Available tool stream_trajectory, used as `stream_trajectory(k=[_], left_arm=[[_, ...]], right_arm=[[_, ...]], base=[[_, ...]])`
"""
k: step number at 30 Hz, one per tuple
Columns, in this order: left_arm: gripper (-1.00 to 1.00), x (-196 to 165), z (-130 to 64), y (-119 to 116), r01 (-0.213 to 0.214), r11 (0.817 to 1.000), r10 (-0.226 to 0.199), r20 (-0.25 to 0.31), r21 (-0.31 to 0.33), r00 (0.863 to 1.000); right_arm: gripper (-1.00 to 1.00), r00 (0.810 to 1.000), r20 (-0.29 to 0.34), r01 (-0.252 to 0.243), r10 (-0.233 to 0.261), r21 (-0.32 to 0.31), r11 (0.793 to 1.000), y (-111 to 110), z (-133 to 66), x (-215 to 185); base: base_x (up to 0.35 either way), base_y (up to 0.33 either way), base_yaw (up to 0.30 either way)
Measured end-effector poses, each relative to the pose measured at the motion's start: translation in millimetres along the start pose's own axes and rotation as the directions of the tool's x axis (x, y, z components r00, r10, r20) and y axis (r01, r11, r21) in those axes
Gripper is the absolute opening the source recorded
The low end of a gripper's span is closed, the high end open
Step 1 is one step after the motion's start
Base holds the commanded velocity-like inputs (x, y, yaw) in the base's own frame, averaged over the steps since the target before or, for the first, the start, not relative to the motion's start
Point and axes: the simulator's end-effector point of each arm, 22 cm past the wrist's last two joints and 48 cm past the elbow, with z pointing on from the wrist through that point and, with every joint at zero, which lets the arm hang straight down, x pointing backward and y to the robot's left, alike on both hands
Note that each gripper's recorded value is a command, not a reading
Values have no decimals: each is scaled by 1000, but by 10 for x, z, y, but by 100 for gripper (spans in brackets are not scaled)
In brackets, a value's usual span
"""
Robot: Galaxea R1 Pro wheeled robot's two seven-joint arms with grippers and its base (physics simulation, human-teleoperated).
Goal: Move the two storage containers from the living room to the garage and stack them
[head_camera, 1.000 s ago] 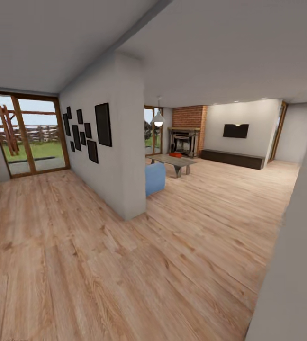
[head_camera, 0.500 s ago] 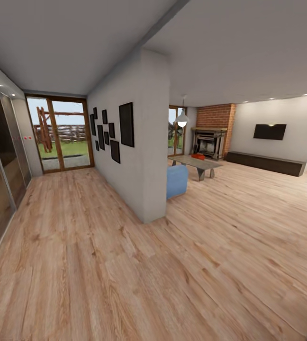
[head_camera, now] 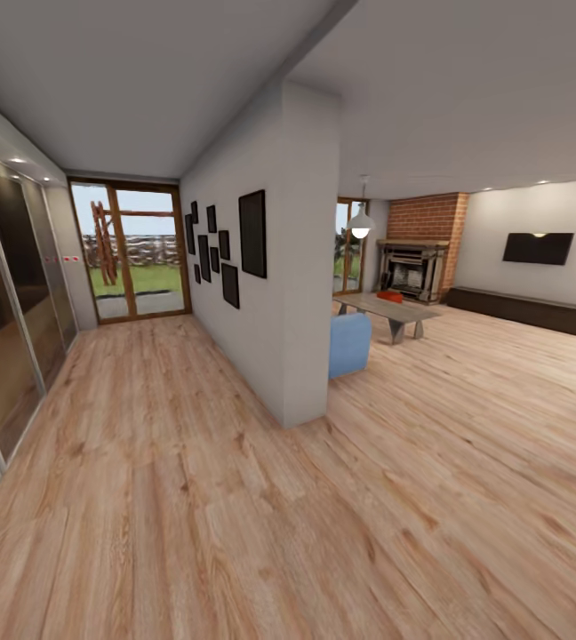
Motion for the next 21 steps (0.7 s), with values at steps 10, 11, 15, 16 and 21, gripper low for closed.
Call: stream_trajectory(k=[10, 11, 15, 16, 21], left_arm=[[100, 0, 0, 1, 0, 1000, 0, 0, 0, 1000], [100, -1, 0, 2, 0, 1000, 0, 0, 0, 1000], [100, -2, 0, 3, 0, 1000, 0, 1, 0, 1000], [100, -1, 0, 1, 0, 1000, 0, 0, 0, 1000], [100, -1, 0, -6, 0, 1000, 0, 1, 1, 1000]], right_arm=[[100, 1000, -1, 2, -2, 2, 1000, -14, -1, 5], [100, 1000, 0, 2, -2, 2, 1000, -16, -1, 3], [100, 1000, 0, -1, 1, 3, 1000, -18, -1, 2], [100, 1000, 0, -2, 2, 3, 1000, -17, -1, 0], [100, 1000, 2, -19, 19, 4, 1000, -10, 0, -3]], base=[[322, 0, 0], [323, 0, 0], [323, 0, 0], [323, 0, 0], [323, 0, 0]])
